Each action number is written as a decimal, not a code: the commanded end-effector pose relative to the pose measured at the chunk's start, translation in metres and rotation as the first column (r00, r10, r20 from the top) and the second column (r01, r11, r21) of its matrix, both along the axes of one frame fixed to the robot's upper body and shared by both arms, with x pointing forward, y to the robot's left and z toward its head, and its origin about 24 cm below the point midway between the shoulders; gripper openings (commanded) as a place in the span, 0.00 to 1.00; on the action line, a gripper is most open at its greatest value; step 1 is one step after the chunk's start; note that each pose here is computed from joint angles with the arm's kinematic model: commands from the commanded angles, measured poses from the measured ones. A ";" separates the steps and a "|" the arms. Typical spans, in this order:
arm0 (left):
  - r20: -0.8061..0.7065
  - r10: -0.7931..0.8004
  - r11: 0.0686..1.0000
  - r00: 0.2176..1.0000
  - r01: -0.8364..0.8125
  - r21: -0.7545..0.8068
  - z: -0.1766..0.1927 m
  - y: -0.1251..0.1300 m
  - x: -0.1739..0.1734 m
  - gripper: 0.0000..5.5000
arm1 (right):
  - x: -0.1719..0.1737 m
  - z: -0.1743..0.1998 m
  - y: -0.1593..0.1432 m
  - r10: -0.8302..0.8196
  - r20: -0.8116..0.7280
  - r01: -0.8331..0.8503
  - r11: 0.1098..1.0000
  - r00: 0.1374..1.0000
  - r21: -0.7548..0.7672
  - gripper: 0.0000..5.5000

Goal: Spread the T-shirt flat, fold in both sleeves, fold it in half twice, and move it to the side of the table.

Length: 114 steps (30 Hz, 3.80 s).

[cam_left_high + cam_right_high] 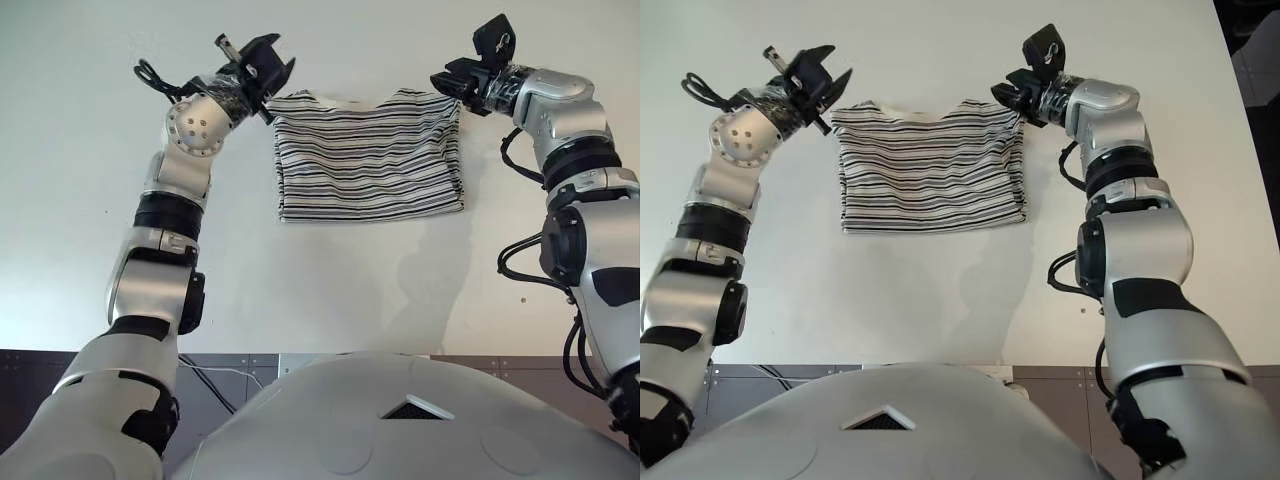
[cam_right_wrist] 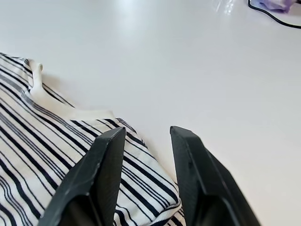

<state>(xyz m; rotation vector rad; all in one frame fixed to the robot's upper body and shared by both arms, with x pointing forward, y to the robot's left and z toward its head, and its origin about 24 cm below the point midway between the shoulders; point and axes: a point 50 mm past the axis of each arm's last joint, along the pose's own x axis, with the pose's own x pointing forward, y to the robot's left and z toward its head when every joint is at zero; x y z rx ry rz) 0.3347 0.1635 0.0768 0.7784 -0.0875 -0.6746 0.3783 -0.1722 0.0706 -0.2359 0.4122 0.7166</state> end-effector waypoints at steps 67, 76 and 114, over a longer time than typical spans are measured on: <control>-0.206 -0.295 0.891 0.933 0.346 0.293 0.023 0.009 -0.165 0.30 | -0.192 0.041 -0.037 0.623 0.166 -0.521 0.748 0.764 -0.410 0.32; -0.402 -0.313 0.840 0.861 0.448 0.307 -0.001 0.036 -0.223 0.30 | -0.239 0.019 -0.038 0.686 0.075 -0.608 0.684 0.723 -0.403 0.32; -0.364 -0.428 0.734 0.827 0.553 0.394 -0.069 0.031 -0.227 0.07 | -0.248 -0.012 -0.019 0.821 0.073 -0.690 0.520 0.566 -0.503 0.32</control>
